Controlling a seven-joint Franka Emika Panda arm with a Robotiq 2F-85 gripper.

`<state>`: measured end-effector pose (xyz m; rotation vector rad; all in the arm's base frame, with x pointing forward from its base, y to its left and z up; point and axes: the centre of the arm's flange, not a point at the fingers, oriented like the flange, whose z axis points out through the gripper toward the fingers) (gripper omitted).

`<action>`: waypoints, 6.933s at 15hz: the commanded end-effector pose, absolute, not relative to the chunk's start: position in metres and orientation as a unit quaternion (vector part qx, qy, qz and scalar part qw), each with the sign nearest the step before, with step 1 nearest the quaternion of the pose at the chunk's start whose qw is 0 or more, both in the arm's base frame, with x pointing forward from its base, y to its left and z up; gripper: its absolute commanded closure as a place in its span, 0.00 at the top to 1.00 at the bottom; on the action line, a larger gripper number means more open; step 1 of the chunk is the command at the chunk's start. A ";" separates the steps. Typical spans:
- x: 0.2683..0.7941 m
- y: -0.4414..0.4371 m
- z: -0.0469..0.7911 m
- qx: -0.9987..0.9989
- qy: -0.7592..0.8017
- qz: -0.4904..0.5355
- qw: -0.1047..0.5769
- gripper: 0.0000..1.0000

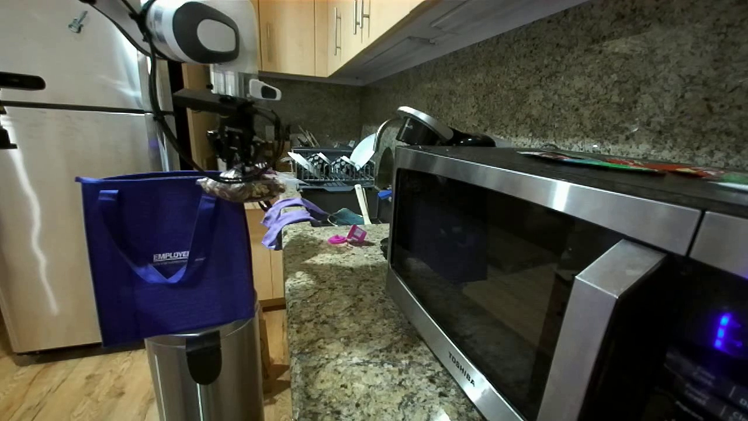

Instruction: Place the packet in the blue bag

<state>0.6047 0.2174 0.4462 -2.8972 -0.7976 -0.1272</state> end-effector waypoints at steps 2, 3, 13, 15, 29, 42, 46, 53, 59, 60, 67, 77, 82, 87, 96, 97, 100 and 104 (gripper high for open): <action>0.583 0.252 0.471 -0.949 -0.292 -0.109 0.043 0.11; 0.581 0.256 0.480 -0.947 -0.294 -0.126 0.038 0.11; 0.563 0.293 0.495 -0.928 -0.333 -0.166 0.036 0.36; 0.557 0.301 0.487 -0.926 -0.341 -0.158 0.037 0.36; 0.522 0.303 0.496 -0.789 -0.484 -0.300 0.230 0.11; 0.550 0.186 0.421 -0.814 -0.413 -0.223 0.343 0.93; 0.538 0.134 0.408 -0.853 -0.369 -0.213 0.301 1.00; 0.550 0.127 0.395 -0.849 -0.373 -0.214 0.308 1.00; 0.529 0.132 0.423 -0.892 -0.324 -0.253 0.189 1.00; 0.518 0.134 0.430 -0.898 -0.312 -0.263 0.166 1.00; 0.443 0.120 0.446 -0.917 -0.231 -0.325 0.003 1.00; 0.441 0.110 0.446 -0.922 -0.172 -0.335 -0.085 1.00; 0.421 0.128 0.473 -0.927 -0.111 -0.304 -0.189 1.00; 0.417 0.147 0.468 -0.941 -0.079 -0.180 -0.275 1.00; 0.413 0.136 0.457 -0.946 -0.092 -0.126 -0.283 1.00; 0.414 0.136 0.457 -0.946 -0.092 -0.126 -0.283 1.00; 0.414 0.137 0.457 -0.946 -0.092 -0.127 -0.283 1.00; 0.414 0.137 0.457 -0.946 -0.092 -0.127 -0.283 1.00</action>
